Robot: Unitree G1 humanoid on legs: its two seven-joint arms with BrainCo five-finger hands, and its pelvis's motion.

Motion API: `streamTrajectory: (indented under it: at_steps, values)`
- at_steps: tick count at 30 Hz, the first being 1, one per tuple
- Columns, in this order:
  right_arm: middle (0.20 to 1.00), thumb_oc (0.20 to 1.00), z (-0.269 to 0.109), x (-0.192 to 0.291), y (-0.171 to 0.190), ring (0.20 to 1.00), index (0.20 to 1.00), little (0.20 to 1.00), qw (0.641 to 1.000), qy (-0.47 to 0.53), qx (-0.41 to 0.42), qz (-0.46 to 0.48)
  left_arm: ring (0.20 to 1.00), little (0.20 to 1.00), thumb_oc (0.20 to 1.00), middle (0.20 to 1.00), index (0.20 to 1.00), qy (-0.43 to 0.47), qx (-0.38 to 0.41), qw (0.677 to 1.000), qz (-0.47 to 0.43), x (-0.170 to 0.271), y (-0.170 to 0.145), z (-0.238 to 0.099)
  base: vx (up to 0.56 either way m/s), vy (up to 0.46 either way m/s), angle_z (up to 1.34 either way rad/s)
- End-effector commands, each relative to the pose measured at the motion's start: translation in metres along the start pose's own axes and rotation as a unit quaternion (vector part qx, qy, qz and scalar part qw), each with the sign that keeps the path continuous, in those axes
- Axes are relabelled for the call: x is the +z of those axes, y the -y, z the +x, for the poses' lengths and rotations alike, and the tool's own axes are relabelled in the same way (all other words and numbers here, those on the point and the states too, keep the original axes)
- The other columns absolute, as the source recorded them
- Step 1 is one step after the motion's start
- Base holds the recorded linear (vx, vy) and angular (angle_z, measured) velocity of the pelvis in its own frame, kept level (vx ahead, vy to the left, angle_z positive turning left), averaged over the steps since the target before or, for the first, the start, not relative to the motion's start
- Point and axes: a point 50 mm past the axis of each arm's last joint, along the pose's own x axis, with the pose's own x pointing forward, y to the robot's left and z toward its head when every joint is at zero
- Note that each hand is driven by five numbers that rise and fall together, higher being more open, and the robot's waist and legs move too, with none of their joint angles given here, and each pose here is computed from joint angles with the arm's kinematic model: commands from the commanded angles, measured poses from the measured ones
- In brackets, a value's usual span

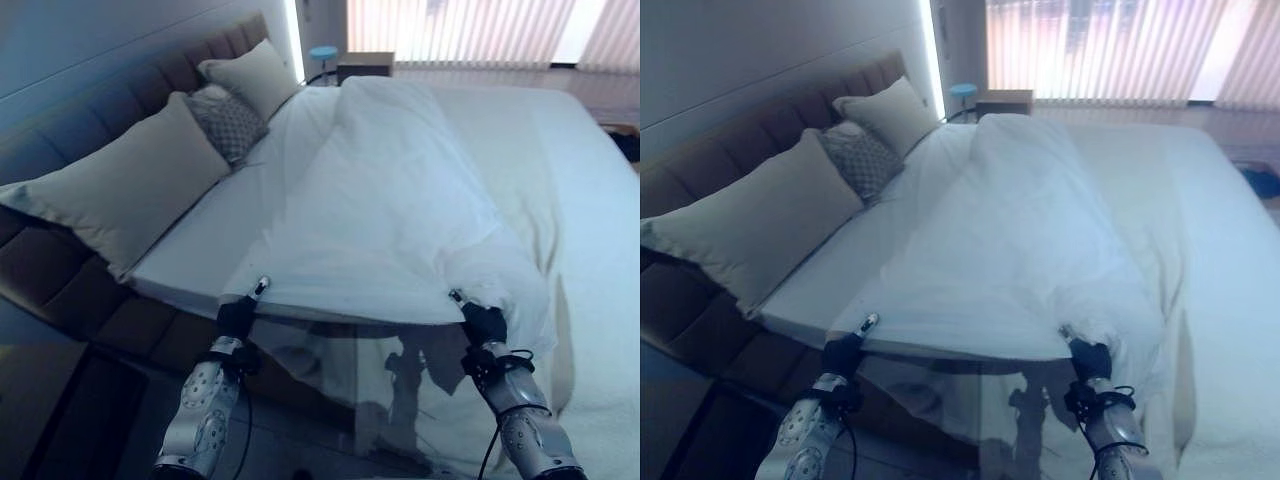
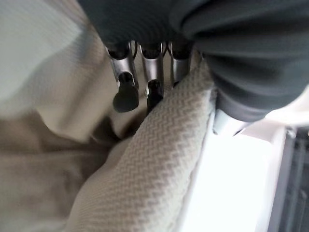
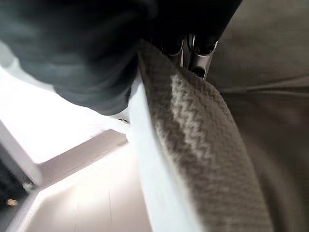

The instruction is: Make the bed

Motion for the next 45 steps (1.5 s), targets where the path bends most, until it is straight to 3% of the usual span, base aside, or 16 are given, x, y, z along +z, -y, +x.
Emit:
streamTrajectory:
  at_steps: [1, 12, 20, 28, 37, 45]
  values:
    - [0.2, 0.2, 0.02, 0.062, 0.028, 0.2, 0.2, 0.2, 0.99, 0.123, -0.037, -0.062, 0.2, 0.2, 0.2, 0.2, 0.2, 0.26, 0.089, 0.959, 0.068, 0.115, -0.047, -0.016, -0.01, 0.198, -0.73]
    - [0.2, 0.2, 0.031, 0.06, 0.015, 0.2, 0.2, 0.2, 0.991, 0.101, 0.007, -0.088, 0.2, 0.2, 0.2, 0.2, 0.2, 0.237, 0.125, 0.962, 0.045, 0.094, -0.054, -0.033, -0.06, 0.052, -0.31]
    - [0.2, 0.2, 0.016, 0.054, 0.04, 0.2, 0.2, 0.2, 0.989, 0.071, -0.03, -0.123, 0.2, 0.2, 0.2, 0.2, 0.2, 0.21, 0.106, 0.969, 0.076, 0.089, -0.049, -0.021, -0.07, 0.309, 0.02]
    - [0.2, 0.2, 0.003, -0.007, 0.062, 0.2, 0.2, 0.2, 0.986, -0.06, -0.083, -0.128, 0.2, 0.2, 0.2, 0.2, 0.2, 0.105, 0.166, 0.977, 0.088, 0.044, -0.073, -0.033, -0.04, 0.083, -0.13]
    - [0.2, 0.2, 0.019, -0.019, 0.068, 0.2, 0.2, 0.2, 0.976, -0.09, -0.115, -0.161, 0.2, 0.2, 0.2, 0.2, 0.2, 0.048, 0.215, 0.969, 0.11, 0.016, -0.083, -0.005, -0.22, -0.083, -0.01]
    - [0.2, 0.2, 0.047, 0.003, 0.066, 0.2, 0.2, 0.2, 0.973, -0.043, -0.175, -0.146, 0.2, 0.2, 0.2, 0.2, 0.2, 0.038, 0.223, 0.968, 0.11, 0.009, -0.067, 0.028, -0.12, -0.085, 0.28]
